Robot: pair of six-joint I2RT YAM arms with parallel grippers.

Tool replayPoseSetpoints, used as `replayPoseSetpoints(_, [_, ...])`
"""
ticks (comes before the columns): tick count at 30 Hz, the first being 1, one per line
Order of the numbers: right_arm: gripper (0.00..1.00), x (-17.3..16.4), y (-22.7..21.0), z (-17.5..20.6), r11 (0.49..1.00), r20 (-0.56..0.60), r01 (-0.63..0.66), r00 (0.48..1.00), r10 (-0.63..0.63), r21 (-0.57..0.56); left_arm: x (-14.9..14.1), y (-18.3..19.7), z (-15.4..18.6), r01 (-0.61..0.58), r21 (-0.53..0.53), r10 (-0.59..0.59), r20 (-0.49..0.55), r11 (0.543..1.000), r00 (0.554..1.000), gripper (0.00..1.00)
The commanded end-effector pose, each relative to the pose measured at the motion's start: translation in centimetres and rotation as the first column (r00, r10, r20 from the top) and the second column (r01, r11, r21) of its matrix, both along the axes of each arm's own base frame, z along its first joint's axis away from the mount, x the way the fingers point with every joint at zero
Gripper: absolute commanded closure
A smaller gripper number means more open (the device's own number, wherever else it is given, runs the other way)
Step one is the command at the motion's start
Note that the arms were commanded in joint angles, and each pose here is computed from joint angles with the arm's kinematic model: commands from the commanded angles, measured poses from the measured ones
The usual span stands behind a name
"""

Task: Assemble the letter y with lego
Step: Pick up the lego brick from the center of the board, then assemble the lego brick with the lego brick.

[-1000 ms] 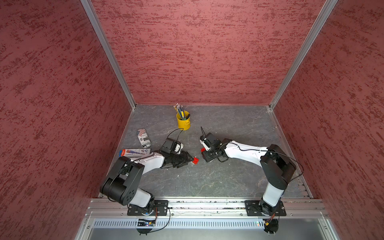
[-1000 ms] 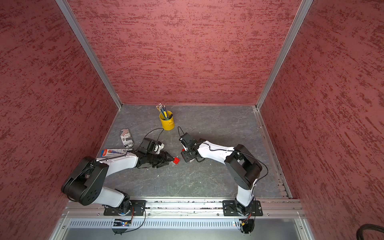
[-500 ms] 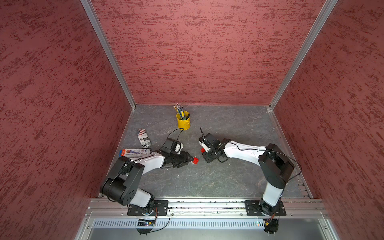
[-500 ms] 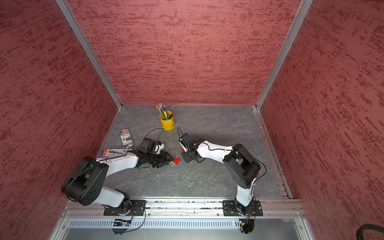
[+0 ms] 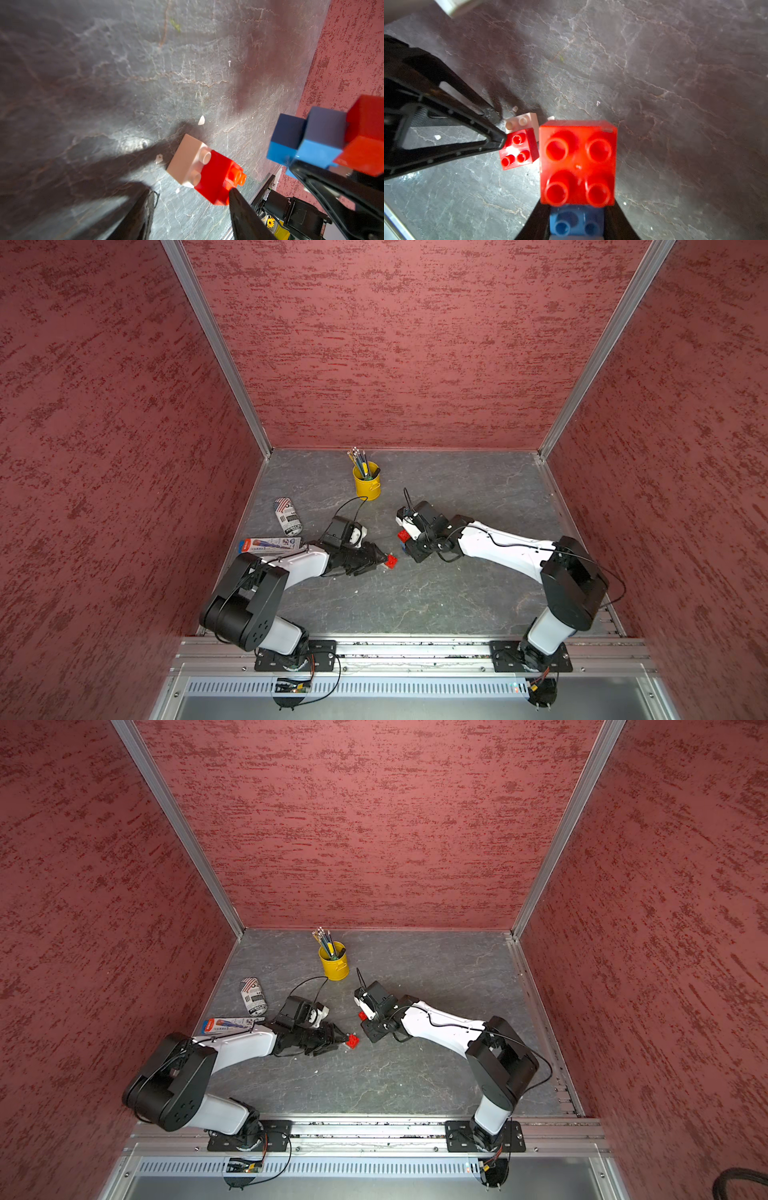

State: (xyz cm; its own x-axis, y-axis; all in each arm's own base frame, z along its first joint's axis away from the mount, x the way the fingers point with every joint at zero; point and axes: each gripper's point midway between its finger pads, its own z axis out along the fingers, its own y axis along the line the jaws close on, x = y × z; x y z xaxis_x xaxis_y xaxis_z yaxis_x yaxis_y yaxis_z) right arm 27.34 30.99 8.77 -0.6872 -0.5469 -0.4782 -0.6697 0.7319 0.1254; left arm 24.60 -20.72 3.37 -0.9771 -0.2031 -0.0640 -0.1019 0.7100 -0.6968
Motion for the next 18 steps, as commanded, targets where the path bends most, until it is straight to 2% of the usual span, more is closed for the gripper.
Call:
replayPoseSetpoints(1, [0.67,-0.5,1.4,1.4,0.997,0.025,-0.065,0.998,0.063,0.049,-3.0,3.2,-4.7,-0.028,0.181,0.052,-0.129,0.983,0.99,0.42])
replayPoseSetpoints(9, [0.67,-1.4,2.9,1.8,0.987,0.055,-0.143,0.989,0.139,0.07,-3.1,3.2,-5.2,-0.024,0.179,0.05,-0.141,0.983,0.989,0.42])
replayPoseSetpoints(18, [0.67,-2.0,3.6,0.9,0.976,0.067,-0.215,0.975,0.213,0.028,-3.0,3.1,-5.2,-0.024,0.182,0.05,-0.142,0.983,0.989,0.42])
